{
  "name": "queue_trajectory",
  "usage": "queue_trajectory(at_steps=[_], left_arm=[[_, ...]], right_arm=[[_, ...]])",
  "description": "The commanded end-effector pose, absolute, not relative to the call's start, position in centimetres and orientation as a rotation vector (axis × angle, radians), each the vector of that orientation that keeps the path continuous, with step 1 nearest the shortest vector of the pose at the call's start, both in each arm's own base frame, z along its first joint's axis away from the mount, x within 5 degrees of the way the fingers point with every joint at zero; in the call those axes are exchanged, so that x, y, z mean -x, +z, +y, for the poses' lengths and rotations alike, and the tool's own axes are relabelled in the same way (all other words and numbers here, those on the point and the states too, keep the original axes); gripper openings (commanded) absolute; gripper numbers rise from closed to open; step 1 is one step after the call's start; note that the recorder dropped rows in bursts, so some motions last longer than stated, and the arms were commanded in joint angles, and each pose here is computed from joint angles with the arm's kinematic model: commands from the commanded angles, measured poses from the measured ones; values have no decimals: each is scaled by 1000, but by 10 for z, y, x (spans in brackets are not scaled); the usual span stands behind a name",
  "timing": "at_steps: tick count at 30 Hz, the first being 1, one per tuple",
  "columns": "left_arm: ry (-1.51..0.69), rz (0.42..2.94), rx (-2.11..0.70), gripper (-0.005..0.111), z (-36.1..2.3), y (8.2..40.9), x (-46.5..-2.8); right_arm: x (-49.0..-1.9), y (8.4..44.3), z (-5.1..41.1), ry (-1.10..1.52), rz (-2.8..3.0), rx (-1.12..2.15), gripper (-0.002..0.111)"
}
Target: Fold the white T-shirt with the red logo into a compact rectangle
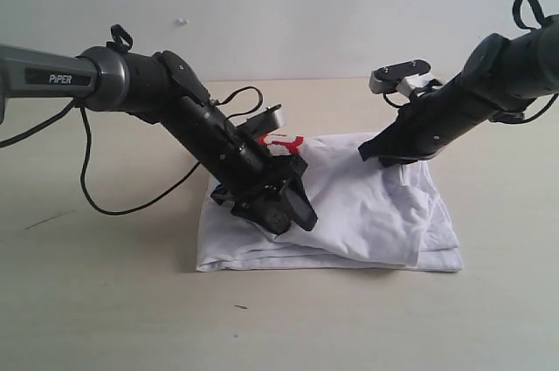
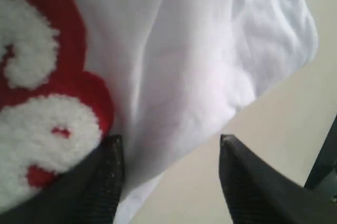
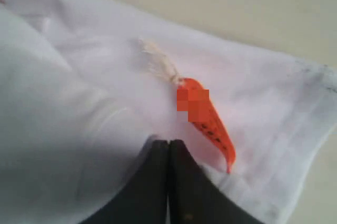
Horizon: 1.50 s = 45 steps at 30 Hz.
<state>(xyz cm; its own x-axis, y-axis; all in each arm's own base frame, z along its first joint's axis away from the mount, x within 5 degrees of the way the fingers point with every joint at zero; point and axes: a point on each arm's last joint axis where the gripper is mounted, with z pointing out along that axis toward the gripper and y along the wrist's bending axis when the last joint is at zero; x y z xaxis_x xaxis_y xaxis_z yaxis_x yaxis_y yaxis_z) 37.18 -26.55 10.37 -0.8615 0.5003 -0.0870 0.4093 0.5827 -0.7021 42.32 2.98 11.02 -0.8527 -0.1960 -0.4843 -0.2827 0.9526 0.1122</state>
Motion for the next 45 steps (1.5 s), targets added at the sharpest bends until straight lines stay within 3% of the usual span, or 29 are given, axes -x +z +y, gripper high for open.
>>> queue_trajectory(at_steps=[1, 7, 13, 20, 22, 23, 26, 34, 41, 43, 45], left_arm=[[1077, -2635, 808, 55, -261, 96, -366], [1120, -2639, 813, 55, -251, 119, -370], [1171, -2723, 841, 55, -230, 155, -382], [1131, -2792, 825, 51, -226, 146, -389], [1112, -2821, 810, 36, -231, 134, -391], [1097, -2819, 781, 21, -232, 123, -392], [1020, -2842, 675, 0, -229, 107, -394], [347, -2760, 730, 0, -178, 77, -379], [401, -2892, 597, 0, -143, 94, -391], [607, -2915, 632, 0, -146, 114, -394], [810, -2926, 646, 8, -152, 131, -396]], right_arm=[[-426, 102, 26, 188, 2638, 316, 0], [-427, 92, 23, 144, 2644, 294, 0], [-432, 116, 21, 99, 2554, 292, 0], [-429, 148, 23, 133, 2507, 267, 0], [-426, 159, 24, 143, 2497, 271, 0], [-424, 164, 24, 154, 2498, 275, 0], [-423, 171, 25, 162, 2494, 279, 0], [-417, 174, 27, 191, 2530, 317, 0], [-416, 174, 27, 195, 2539, 330, 0], [-416, 174, 27, 194, 2538, 330, 0], [-416, 174, 27, 194, 2538, 330, 0]])
